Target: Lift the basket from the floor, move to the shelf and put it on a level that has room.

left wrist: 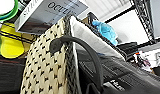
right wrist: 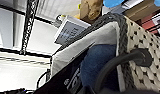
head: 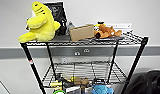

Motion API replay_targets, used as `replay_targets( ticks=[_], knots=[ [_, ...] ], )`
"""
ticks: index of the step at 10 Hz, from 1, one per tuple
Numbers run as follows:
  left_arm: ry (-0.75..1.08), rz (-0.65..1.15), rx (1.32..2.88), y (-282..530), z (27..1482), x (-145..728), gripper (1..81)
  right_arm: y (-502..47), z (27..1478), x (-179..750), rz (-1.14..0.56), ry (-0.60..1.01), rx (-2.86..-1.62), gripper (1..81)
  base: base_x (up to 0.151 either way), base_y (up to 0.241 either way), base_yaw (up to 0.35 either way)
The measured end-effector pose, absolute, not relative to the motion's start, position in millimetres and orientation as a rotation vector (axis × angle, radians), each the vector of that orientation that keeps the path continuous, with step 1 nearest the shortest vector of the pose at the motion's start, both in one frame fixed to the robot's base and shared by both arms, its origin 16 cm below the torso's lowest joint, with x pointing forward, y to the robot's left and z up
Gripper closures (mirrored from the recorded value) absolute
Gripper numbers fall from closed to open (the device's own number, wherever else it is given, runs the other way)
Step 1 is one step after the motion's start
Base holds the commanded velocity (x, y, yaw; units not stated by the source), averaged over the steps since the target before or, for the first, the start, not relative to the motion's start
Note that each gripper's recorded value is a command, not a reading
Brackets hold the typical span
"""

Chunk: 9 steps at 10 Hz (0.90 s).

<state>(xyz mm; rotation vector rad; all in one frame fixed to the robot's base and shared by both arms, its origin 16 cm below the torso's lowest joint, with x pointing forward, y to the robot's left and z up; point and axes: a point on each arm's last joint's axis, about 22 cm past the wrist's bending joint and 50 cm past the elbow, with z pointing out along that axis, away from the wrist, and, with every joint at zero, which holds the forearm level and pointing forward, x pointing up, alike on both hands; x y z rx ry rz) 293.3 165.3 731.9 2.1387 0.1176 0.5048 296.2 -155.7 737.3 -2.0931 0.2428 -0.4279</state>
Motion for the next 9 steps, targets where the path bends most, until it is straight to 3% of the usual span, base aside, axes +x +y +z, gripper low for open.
replay_targets(
  ticks=[9],
  knots=[
    [0.057,0.537,2.036,163,808,281,81.1,-149,830,292,-0.465,0.149,-1.971,81.1,0.000,0.000,0.000]
  ],
)
